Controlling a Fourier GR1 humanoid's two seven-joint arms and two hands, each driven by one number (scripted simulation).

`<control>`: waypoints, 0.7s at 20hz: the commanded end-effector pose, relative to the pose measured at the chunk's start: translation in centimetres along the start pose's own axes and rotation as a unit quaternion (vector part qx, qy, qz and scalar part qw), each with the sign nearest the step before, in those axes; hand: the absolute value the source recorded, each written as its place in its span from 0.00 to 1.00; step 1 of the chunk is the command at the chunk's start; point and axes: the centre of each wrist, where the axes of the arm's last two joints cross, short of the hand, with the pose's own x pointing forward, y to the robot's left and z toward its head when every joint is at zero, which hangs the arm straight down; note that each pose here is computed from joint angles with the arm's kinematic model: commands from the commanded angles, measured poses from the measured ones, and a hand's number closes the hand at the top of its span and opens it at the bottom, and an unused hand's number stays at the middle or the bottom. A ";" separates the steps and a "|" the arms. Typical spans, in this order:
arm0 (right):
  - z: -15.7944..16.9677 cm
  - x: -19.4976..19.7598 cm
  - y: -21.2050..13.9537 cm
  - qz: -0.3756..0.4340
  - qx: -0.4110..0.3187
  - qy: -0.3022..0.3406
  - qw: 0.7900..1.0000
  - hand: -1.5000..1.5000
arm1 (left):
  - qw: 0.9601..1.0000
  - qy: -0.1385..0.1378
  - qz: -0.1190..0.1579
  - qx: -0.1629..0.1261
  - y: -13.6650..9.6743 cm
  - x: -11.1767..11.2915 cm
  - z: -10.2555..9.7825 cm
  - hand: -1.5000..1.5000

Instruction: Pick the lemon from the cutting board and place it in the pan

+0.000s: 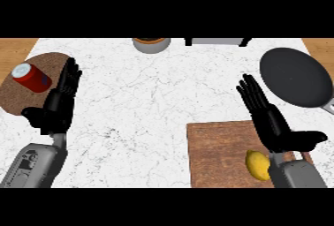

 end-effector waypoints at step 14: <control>6.6 3.3 -17.8 0.223 0.165 -0.116 0.954 0.00 | 0.997 0.077 0.006 0.001 2.6 -0.4 1.2 0.50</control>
